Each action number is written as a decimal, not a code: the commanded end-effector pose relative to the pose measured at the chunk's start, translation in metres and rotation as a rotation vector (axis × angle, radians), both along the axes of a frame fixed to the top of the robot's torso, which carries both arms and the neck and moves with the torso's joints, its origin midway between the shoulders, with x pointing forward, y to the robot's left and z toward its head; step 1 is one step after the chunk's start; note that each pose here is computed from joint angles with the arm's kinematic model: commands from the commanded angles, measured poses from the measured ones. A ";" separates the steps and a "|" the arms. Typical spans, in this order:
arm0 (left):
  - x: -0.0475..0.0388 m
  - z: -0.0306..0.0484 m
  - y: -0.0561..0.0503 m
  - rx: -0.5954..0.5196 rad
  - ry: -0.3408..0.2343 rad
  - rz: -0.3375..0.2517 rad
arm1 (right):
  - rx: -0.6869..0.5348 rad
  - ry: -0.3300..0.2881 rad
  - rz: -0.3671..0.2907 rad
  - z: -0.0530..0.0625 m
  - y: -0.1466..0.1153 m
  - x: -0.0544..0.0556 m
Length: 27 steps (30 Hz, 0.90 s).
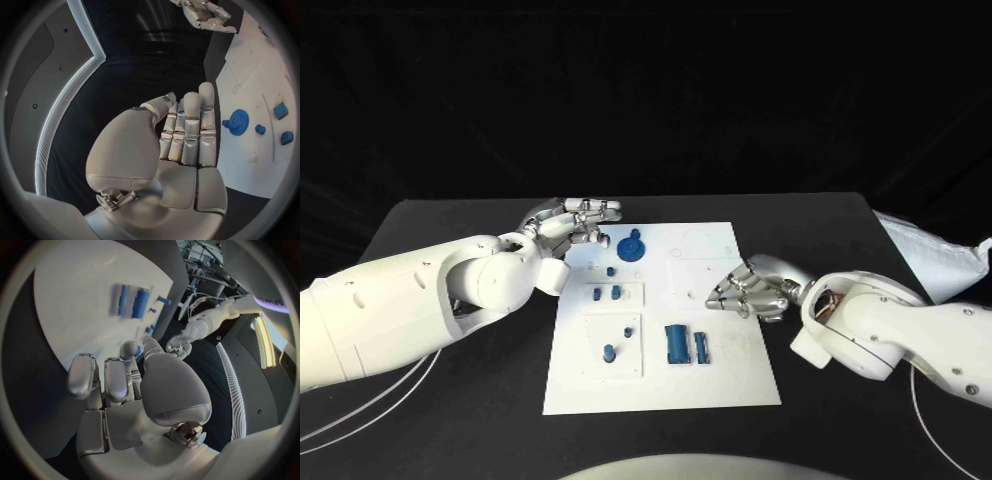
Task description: Assemble the parts on the task board
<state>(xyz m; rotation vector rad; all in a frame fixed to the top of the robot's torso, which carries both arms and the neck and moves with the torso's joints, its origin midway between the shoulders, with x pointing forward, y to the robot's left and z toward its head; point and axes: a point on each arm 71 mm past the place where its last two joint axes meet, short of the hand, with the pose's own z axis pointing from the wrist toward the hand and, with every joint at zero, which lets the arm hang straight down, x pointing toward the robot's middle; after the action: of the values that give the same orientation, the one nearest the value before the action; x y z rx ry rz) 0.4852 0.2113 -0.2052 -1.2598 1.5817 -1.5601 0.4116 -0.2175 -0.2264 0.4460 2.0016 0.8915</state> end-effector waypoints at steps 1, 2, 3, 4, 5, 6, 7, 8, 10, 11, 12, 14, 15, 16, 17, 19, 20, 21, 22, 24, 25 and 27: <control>0.0021 -0.0011 0.001 -0.014 -0.021 0.029 | 0.370 0.007 -0.075 0.013 -0.004 0.019; 0.0032 -0.0033 0.003 -0.013 -0.019 0.046 | 0.426 0.006 -0.110 0.014 -0.009 0.029; 0.0034 -0.0036 0.003 -0.013 -0.019 0.049 | 0.433 0.006 -0.114 0.014 -0.010 0.030; 0.0045 -0.0050 0.004 -0.012 -0.020 0.062 | 0.470 0.006 -0.135 0.015 -0.013 0.037; 0.0056 -0.0063 0.005 -0.010 -0.021 0.075 | 0.503 0.005 -0.155 0.014 -0.015 0.043; 0.0067 -0.0074 0.007 -0.009 -0.023 0.089 | 0.535 0.004 -0.172 0.014 -0.016 0.049; 0.0078 -0.0084 0.008 -0.008 -0.025 0.103 | 0.565 0.003 -0.188 0.014 -0.018 0.055; 0.0090 -0.0095 0.010 -0.008 -0.028 0.120 | 0.598 0.001 -0.204 0.013 -0.019 0.062; 0.0113 -0.0110 0.013 -0.007 -0.038 0.145 | 0.647 -0.003 -0.220 0.012 -0.019 0.072; 0.0127 -0.0117 0.014 -0.006 -0.044 0.158 | 0.667 -0.007 -0.225 0.011 -0.019 0.077; 0.0147 -0.0130 0.015 -0.006 -0.052 0.175 | 0.688 -0.010 -0.233 0.009 -0.018 0.083; 0.0171 -0.0154 0.016 -0.008 -0.060 0.195 | 0.711 -0.014 -0.246 0.006 -0.017 0.091; 0.0180 -0.0165 0.016 -0.008 -0.062 0.202 | 0.719 -0.015 -0.249 0.005 -0.017 0.094; 0.0189 -0.0177 0.016 -0.008 -0.064 0.208 | 0.726 -0.016 -0.253 0.004 -0.017 0.097; 0.0197 -0.0188 0.016 -0.009 -0.067 0.213 | 0.732 -0.018 -0.256 0.002 -0.017 0.099; 0.0207 -0.0204 0.016 -0.009 -0.071 0.221 | 0.743 -0.020 -0.259 0.000 -0.016 0.103; 0.0209 -0.0208 0.015 -0.010 -0.071 0.222 | 0.745 -0.020 -0.259 0.000 -0.016 0.104; 0.0210 -0.0214 0.015 -0.010 -0.072 0.224 | 0.750 -0.022 -0.259 -0.001 -0.015 0.105; 0.0195 -0.0235 0.013 0.008 -0.033 0.180 | 0.646 -0.019 -0.281 -0.003 -0.017 0.103; 0.0191 -0.0235 0.013 0.010 -0.034 0.183 | 0.648 -0.022 -0.284 -0.003 -0.017 0.103; 0.0186 -0.0236 0.012 0.012 -0.036 0.186 | 0.650 -0.024 -0.287 -0.003 -0.016 0.102; 0.0168 -0.0238 0.011 0.019 -0.042 0.197 | 0.658 -0.033 -0.298 -0.003 -0.014 0.100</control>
<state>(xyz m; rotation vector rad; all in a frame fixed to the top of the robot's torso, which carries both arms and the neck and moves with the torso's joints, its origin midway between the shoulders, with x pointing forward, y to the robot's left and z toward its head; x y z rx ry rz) 0.5027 0.2238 -0.2305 -1.3314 1.4115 -1.4459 0.5133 -0.2340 -0.2301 1.0518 1.5375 1.3434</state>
